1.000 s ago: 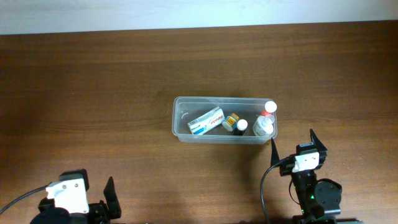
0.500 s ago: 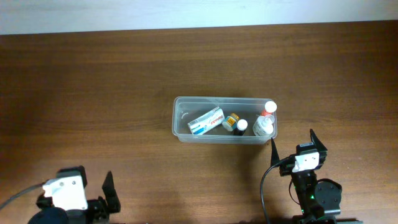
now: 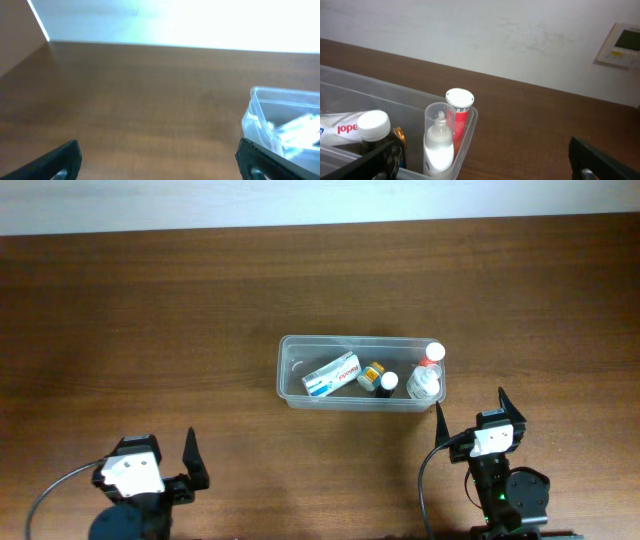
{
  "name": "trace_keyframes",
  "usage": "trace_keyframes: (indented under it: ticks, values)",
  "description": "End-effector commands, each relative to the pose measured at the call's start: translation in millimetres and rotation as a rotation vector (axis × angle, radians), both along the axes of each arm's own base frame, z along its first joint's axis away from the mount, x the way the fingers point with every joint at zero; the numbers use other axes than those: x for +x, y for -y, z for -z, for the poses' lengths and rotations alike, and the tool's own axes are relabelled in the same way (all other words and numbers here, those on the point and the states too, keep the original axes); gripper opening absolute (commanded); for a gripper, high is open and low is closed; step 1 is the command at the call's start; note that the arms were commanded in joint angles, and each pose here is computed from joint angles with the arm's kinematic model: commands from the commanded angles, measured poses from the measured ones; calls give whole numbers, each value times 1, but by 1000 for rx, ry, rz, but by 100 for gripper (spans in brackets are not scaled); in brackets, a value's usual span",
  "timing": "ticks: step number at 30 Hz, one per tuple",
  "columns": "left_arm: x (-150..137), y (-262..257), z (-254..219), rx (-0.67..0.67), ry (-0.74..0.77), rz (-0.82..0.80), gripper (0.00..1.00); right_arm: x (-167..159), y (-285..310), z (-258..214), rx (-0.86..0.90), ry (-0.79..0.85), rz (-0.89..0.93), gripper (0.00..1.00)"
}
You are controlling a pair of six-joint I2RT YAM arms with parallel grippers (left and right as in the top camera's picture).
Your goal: Pack container
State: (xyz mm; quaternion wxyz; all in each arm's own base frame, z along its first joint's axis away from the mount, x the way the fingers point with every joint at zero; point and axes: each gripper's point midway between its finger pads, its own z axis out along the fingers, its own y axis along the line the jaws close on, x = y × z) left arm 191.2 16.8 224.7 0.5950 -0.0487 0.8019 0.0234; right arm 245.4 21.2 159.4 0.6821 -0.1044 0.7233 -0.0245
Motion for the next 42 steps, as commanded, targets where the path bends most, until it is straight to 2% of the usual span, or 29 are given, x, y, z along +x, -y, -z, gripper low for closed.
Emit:
trace_keyframes:
  ticks: [1, 6, 12, 19, 42]
  values:
    - [10, 2, 13, 4, 70, 17, 99, -1, -3, 2, 1, -3, -16, 98]
    - [34, 8, 13, 107, 213, 68, 99, -1, -3, 2, 2, -3, -16, 98]
    - [53, 8, 36, 116, 304, 67, 99, -1, -3, 2, 2, -3, -16, 98]
    - [55, 9, 68, 164, 205, 92, 99, -1, -3, 2, 2, -3, -16, 98]
    - [55, 10, 69, 163, 205, 98, 99, -1, -3, 2, 2, -3, -16, 98]
